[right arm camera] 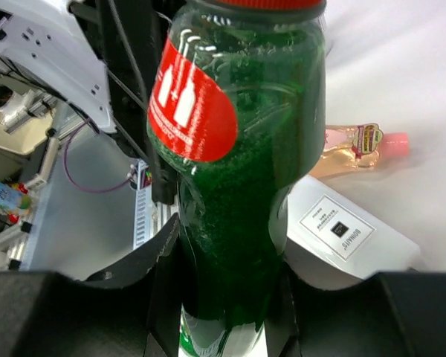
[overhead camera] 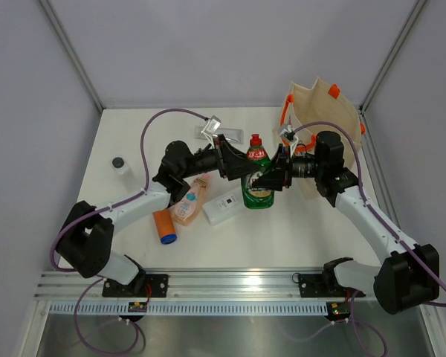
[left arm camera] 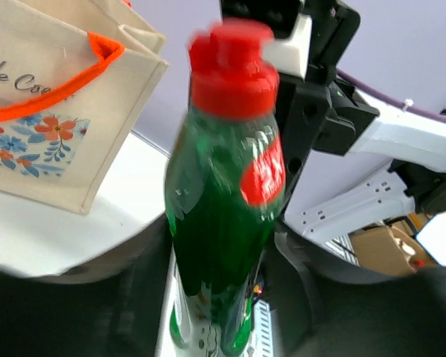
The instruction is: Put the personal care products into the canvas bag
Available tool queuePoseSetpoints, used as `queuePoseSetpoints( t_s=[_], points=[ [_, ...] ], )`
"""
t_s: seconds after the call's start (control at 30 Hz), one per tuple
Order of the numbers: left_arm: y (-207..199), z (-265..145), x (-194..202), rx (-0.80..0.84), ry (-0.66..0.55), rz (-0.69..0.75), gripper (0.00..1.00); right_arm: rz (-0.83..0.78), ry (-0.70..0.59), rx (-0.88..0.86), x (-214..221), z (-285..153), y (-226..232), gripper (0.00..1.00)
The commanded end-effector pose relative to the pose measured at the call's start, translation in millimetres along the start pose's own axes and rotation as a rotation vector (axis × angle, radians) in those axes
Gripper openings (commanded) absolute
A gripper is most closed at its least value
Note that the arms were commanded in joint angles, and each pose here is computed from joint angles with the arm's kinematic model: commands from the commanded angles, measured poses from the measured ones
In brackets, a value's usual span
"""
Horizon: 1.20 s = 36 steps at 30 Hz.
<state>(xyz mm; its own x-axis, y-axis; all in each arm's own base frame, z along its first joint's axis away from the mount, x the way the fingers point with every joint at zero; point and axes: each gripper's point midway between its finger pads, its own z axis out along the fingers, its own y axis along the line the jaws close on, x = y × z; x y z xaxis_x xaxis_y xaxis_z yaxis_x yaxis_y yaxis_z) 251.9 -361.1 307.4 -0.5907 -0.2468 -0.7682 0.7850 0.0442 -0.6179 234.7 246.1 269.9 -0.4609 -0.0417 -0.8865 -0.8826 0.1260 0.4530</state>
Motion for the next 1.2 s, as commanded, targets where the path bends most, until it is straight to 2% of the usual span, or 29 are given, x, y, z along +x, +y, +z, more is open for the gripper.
queuePoseSetpoints(
  t_s=[0.0,0.03,0.07,0.1,0.17,0.2,0.27,0.33,0.37,0.43,0.6,0.67,0.77,0.83,0.97,1.1,1.17],
  points=[
    [-37.8,2.1,-77.7,-0.001,-0.204,0.169,0.65,-0.106,0.034,-0.118,-5.4,-7.6,43.5,0.00],
    [-36.1,-0.3,-79.6,-0.025,-0.205,0.208,0.73,-0.153,0.025,-0.109,-12.9,-11.0,47.5,0.00],
    [-32.8,-3.3,-84.0,-0.063,-0.220,0.222,0.86,-0.166,0.023,-0.097,-16.0,-13.1,48.5,0.00],
    [-22.9,-7.2,-79.8,-0.121,-0.199,0.211,0.91,-0.149,0.036,-0.088,-13.9,-16.6,50.4,0.00],
    [-20.9,-26.0,-91.7,-0.217,-0.219,0.288,0.98,-0.210,0.022,-0.056,-28.8,-26.8,53.5,0.00],
    [-13.6,-27.4,-87.7,-0.248,-0.207,0.268,0.99,-0.193,0.023,-0.041,-27.9,-30.0,51.8,0.00],
    [-11.2,-44.6,-99.4,-0.332,-0.232,0.327,0.99,-0.232,-0.003,0.006,-43.5,-43.7,49.6,0.00],
    [1.5,-59.8,-91.2,-0.421,-0.180,0.358,0.99,-0.255,-0.030,0.052,-61.7,-56.1,51.3,0.00],
    [-1.0,-69.3,-95.4,-0.461,-0.190,0.383,0.99,-0.252,-0.049,0.113,-70.5,-68.5,43.3,0.00],
    [10.3,-85.0,-79.2,-0.543,-0.108,0.408,0.99,-0.312,-0.086,0.195,-100.3,-84.8,42.1,0.00],
    [14.9,-127.6,-50.7,-0.681,-0.012,0.433,0.99,-0.398,-0.194,0.600,-177.1,-146.3,2.5,0.00],
    [22.4,-142.1,-33.9,-0.724,0.014,0.419,0.99,-0.393,-0.226,0.772,-196.5,-171.9,-27.9,0.00],
    [17.3,-162.8,-23.8,-0.764,-0.009,0.413,0.99,-0.419,-0.265,0.986,-225.7,-209.9,-63.9,0.00],
    [20.8,-172.1,-18.4,-0.801,-0.020,0.394,0.99,-0.375,-0.262,1.089,-227.4,-226.9,-100.0,0.00],
    [32.0,-188.6,-2.7,-0.875,-0.045,0.318,0.99,-0.293,-0.231,1.166,-221.4,-239.7,-151.7,0.00],
    [40.5,-194.6,7.2,-0.916,-0.034,0.270,0.99,-0.162,-0.099,1.150,-173.9,-234.8,-207.7,0.00],
    [46.0,-194.4,13.5,-0.929,-0.013,0.240,0.99,-0.141,-0.039,1.110,-152.4,-227.9,-215.9,0.01]
  ],
)
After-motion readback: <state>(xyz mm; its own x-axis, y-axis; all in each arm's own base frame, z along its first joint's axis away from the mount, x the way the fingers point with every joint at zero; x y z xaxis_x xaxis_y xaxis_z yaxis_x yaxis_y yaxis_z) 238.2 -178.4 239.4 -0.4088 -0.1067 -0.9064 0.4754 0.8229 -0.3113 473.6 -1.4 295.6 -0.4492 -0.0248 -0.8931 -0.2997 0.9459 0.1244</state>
